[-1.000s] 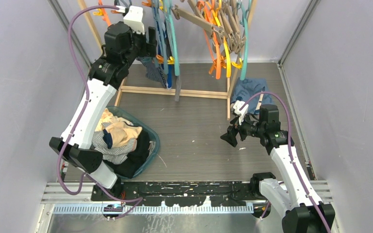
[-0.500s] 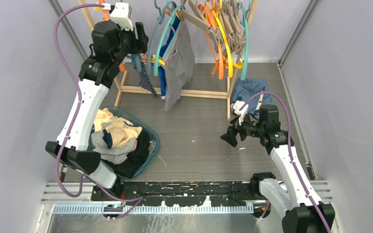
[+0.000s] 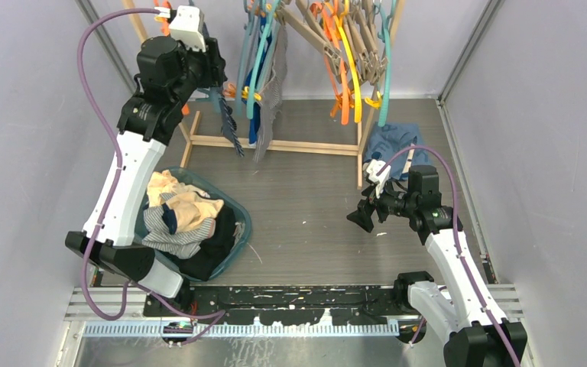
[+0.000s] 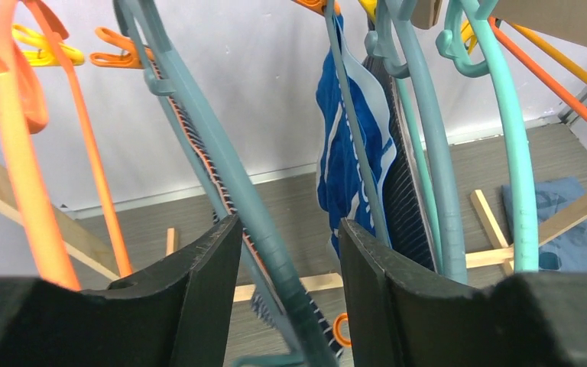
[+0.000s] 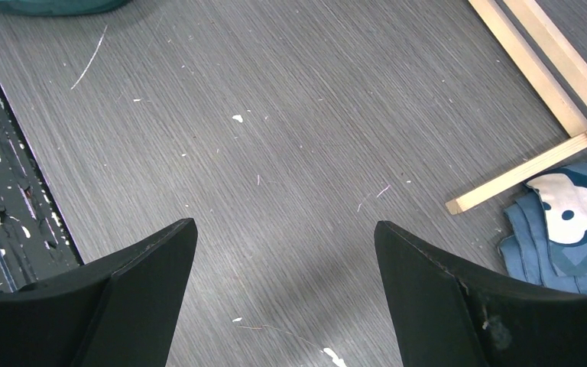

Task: Remove the underwear clipped to the hanger
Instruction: Pick up the hanger from the clothesline.

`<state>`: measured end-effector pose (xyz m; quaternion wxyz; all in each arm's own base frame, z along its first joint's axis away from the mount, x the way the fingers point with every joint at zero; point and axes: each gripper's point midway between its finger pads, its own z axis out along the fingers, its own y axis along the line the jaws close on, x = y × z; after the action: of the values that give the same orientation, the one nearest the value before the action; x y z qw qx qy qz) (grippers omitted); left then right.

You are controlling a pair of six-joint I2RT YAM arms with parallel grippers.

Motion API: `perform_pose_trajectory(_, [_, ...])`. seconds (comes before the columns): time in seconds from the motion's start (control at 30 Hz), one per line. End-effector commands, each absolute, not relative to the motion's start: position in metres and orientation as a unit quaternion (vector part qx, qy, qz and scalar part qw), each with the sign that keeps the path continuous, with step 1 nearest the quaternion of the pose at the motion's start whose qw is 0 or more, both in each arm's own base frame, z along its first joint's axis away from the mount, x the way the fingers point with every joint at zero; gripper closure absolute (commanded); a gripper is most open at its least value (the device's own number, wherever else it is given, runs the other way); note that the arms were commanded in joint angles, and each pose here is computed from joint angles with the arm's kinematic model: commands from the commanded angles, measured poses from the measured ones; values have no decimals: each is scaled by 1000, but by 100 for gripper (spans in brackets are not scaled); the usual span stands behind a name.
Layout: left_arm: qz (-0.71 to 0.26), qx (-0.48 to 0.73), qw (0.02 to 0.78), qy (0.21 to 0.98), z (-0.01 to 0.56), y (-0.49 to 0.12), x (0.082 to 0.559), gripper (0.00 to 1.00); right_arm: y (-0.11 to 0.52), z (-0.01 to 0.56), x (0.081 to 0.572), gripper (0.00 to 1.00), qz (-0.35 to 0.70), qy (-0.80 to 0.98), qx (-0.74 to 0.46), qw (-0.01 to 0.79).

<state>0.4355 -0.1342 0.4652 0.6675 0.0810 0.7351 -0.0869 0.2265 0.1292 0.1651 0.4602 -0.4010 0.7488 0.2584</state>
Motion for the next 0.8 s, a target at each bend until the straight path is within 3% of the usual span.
perform_pose_trajectory(0.0, [-69,74,716,690,509,-118,418,49,132,178,230,8,255,725,-415,487])
perform_pose_trajectory(0.3, [-44,76,716,692,506,-112,427,47,132,177,230,8,255,723,-417,488])
perform_pose_trajectory(0.77, [-39,79,708,700,507,-108,430,54,132,177,229,8,254,721,-419,490])
